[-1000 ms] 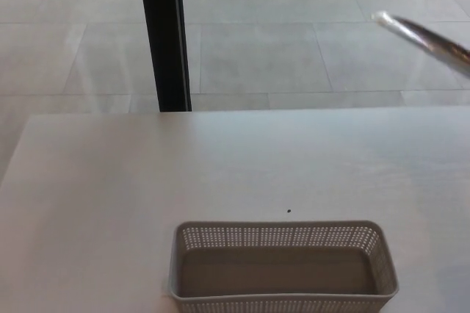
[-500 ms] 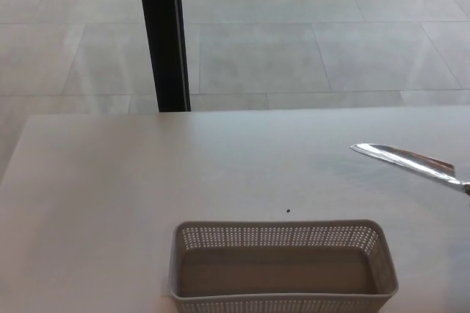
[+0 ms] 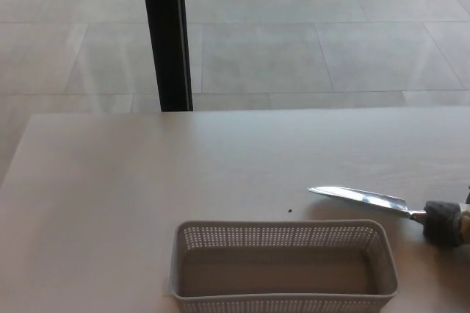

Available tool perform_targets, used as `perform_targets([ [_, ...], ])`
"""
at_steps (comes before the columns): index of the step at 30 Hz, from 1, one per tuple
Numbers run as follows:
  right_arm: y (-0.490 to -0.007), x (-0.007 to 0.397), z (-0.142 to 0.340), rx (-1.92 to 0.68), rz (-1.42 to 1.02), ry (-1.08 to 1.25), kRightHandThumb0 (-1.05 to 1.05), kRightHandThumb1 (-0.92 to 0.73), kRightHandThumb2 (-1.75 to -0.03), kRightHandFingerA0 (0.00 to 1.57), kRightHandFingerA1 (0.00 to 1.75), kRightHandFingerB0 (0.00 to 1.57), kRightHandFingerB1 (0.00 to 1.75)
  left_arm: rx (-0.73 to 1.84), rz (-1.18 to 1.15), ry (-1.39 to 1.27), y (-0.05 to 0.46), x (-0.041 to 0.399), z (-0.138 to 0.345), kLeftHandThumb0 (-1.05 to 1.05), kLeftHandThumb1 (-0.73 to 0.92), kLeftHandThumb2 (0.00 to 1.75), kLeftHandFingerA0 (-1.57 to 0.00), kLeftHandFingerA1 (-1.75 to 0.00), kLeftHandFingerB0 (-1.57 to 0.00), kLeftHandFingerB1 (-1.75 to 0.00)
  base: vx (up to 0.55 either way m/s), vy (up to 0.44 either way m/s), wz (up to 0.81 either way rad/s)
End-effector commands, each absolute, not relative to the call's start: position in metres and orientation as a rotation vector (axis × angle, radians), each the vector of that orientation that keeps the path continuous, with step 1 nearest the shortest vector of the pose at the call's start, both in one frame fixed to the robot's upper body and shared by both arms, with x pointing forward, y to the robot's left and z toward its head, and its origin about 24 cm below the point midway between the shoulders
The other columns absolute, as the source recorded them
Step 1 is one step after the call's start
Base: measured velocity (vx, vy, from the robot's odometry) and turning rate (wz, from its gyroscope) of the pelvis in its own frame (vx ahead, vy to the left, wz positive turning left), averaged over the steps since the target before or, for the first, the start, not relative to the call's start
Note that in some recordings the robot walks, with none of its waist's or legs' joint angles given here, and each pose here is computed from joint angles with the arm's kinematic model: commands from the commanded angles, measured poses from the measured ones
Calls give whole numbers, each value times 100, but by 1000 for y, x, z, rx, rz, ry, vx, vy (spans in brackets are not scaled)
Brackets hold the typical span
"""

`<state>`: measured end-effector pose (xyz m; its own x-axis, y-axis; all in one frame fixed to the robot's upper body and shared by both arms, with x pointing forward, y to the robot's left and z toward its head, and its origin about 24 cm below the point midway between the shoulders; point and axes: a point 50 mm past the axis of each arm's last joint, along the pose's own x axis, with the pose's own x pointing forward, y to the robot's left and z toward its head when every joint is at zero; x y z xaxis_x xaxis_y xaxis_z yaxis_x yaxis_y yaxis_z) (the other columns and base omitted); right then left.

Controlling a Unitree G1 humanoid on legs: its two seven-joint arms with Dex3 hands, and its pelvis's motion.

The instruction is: A garden tool is kept on the righthand side and a container is kept on the lefthand side on a desk infront of the robot. the robot uses its right hand to pick up the garden tool and makes a scooping motion inside the container

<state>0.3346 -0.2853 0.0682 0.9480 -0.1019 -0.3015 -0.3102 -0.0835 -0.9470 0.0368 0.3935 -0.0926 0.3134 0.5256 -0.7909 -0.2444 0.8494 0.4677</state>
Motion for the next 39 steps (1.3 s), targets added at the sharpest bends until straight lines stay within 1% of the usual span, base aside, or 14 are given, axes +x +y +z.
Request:
perform_targets([
  [1,-287,333,68,-1728,177,532,-97,-68,-102,0,10,6,11,289,519,1148,395,36,-92,-52,64,60,-61,-58,-54,-41,0,0,0],
  [4,-286,332,73,-1664,196,612,-105,-69,-110,0,20,0,0,275,518,1126,395,36,-91,-54,64,59,-54,-61,-56,-43,0,0,0],
  [5,-286,332,73,-1655,200,621,-105,-86,-67,0,0,0,0,279,514,1130,395,36,-91,-55,64,59,-47,-57,-54,-42,0,0,0],
  [13,-291,329,85,-1506,223,646,-105,-88,-70,0,0,0,0,281,521,1146,394,33,-93,-53,63,59,-56,-57,-59,-42,0,0,0],
  [14,-292,328,87,-1496,223,647,-105,-72,-99,0,0,0,1,275,526,1141,394,33,-93,-54,63,59,-55,-59,-57,-42,0,0,0],
  [15,-293,327,89,-1478,220,644,-105,-88,-70,0,0,0,0,265,531,1136,394,33,-93,-53,63,59,-56,-58,-57,-42,0,0,0],
  [24,-322,296,138,-1322,146,515,-105,-90,-69,0,0,0,0,273,532,1142,395,34,-92,-52,63,59,-58,-57,-58,-42,0,0,0],
  [25,-328,290,146,-1288,116,493,-105,-72,-96,0,0,0,1,272,533,1139,395,34,-92,-53,63,59,-59,-58,-57,-42,0,0,0],
  [27,-346,271,165,-1214,45,454,-105,-90,-68,0,0,0,0,279,522,1135,395,35,-91,-54,63,59,-52,-56,-54,-41,0,0,0],
  [29,-365,253,182,-1135,-58,422,-104,-69,-97,0,0,0,0,269,525,1123,395,38,-91,-53,64,59,-56,-61,-57,-43,0,0,0],
  [30,-374,245,186,-1117,-101,405,-105,-91,-69,0,0,0,9,274,520,1122,395,39,-91,-53,64,59,-64,-71,-58,-43,0,0,0],
  [33,-396,220,198,-1013,-243,386,-105,-91,-69,0,0,0,20,290,503,1127,395,41,-91,-52,65,59,-63,-67,-58,-43,0,0,0],
  [34,-422,193,193,-813,-366,376,-105,-67,-116,0,41,1,32,290,505,1131,394,40,-91,-54,64,59,-63,-65,-60,-44,0,0,0],
  [39,-476,117,147,-512,-765,444,-105,-69,-114,0,49,1,41,279,510,1137,392,40,-94,-55,62,59,-53,-58,-56,-42,0,0,0],
])
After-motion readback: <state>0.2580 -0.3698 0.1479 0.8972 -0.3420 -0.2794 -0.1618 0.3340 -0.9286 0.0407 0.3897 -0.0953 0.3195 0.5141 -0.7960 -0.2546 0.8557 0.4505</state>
